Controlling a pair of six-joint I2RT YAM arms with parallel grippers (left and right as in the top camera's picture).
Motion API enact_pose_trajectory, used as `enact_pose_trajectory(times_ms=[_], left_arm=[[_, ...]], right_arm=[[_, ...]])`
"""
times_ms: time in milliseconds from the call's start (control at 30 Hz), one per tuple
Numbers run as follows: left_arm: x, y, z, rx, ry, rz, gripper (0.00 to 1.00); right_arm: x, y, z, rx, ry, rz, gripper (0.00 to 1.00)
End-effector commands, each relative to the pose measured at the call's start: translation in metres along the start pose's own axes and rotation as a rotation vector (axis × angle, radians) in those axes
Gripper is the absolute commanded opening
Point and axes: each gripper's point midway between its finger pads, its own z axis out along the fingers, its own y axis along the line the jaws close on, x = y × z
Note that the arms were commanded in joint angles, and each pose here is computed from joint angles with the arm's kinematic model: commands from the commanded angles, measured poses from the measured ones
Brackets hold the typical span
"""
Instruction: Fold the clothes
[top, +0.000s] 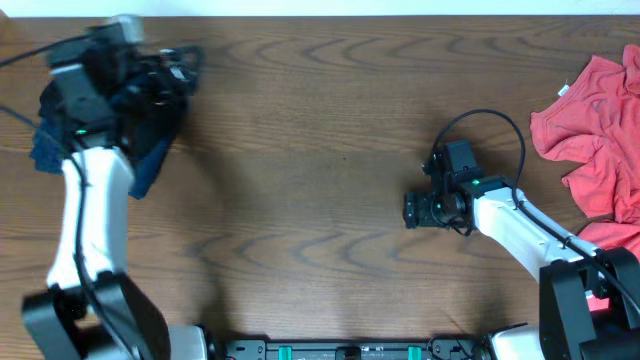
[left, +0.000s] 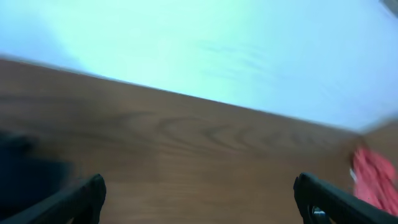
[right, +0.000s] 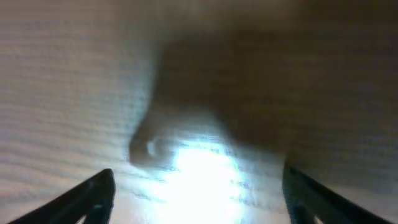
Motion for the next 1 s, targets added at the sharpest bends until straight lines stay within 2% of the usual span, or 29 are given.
enact_pose_trajectory(times_ms=[0,33,167,267,367,467,600,733,967], left_arm=[[0.038,-0.032,0.017,-0.045,0.127,0.155,0.98],[0.054,-0.037,0.02,-0.077,0.18,0.173,0.98],[0.117,-0.029,0.014,-0.301,0.411,0.19,0.98],[0.152,-0.022,-0.006,-0.424,0.545,0.115,0.98],[0.171,-0.021,-0.026,-0.472,0.63,0.043,0.98],[0.174,-0.026,-0.044,-0.477,0.652,0.04,0.98],[0.167,-0.04,-0.073,-0.457,0.581,0.056,0.98],[0.166,-0.054,-0.11,-0.418,0.446,0.088,0.98],[0.163,-0.075,-0.164,-0.297,0.046,0.165,0.98]], right_arm=[[-0.01,0.007,0.001,-0.044,-0.04,0.038,0.96],[-0.016,0.011,0.0,-0.068,-0.062,0.033,0.99],[-0.036,0.017,-0.005,-0.097,-0.139,0.025,0.99],[-0.053,0.014,-0.019,-0.102,-0.195,0.023,0.99],[-0.068,0.007,-0.046,-0.096,-0.242,0.027,0.99],[-0.076,0.001,-0.08,-0.091,-0.302,0.046,0.99],[-0.075,-0.012,-0.133,-0.009,-0.442,0.044,0.99],[-0.054,-0.013,-0.182,0.039,-0.578,-0.021,0.99],[-0.012,-0.017,-0.229,0.037,-0.847,-0.046,0.99]])
